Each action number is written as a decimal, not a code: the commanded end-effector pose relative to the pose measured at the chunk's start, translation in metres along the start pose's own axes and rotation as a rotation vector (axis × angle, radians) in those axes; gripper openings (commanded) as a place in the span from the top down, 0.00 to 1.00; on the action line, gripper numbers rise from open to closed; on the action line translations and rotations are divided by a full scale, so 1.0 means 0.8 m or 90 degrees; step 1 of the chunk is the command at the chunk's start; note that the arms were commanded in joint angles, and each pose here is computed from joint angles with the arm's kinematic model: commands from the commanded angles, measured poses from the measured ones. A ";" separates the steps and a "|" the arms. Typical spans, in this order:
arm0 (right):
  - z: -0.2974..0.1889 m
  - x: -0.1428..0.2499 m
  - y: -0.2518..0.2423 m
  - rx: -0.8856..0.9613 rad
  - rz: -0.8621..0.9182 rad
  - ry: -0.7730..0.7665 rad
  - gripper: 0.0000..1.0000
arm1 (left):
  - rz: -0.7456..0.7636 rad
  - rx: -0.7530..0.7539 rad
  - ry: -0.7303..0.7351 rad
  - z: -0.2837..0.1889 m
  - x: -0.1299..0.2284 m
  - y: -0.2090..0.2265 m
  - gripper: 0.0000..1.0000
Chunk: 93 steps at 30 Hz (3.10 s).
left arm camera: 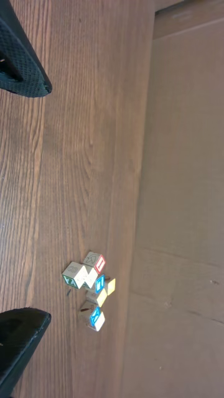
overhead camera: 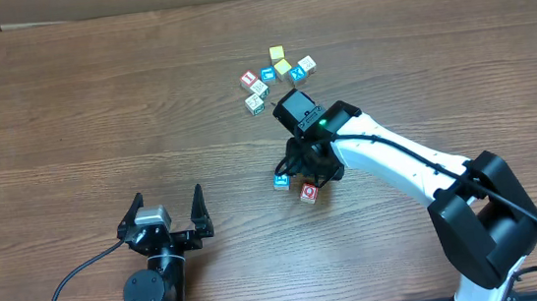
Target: Flip 3 blocks
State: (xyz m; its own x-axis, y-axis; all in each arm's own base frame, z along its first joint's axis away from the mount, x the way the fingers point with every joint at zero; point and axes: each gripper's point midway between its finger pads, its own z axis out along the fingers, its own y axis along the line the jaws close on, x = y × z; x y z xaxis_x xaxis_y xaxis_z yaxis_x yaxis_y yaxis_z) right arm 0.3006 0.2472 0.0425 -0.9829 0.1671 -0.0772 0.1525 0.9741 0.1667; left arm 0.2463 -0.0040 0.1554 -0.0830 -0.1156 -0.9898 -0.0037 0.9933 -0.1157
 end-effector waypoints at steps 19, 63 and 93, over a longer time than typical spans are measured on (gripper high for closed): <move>-0.018 0.066 -0.048 0.109 0.029 0.114 0.96 | 0.014 0.010 -0.003 0.000 0.000 -0.004 0.00; -0.038 0.011 -0.018 0.021 0.036 0.047 0.96 | 0.014 0.010 -0.003 0.000 0.000 -0.004 0.00; 0.027 0.020 -0.012 -0.056 0.084 0.032 0.96 | 0.014 0.010 -0.003 0.000 0.000 -0.004 0.00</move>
State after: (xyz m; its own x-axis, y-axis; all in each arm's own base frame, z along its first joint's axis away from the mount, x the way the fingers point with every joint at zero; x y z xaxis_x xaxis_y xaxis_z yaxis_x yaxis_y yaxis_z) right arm 0.2841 0.2392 0.0108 -0.9593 0.2818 0.0153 0.2778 0.9331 0.2282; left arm 0.2463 -0.0040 0.1554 -0.0830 -0.1156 -0.9898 -0.0037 0.9933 -0.1157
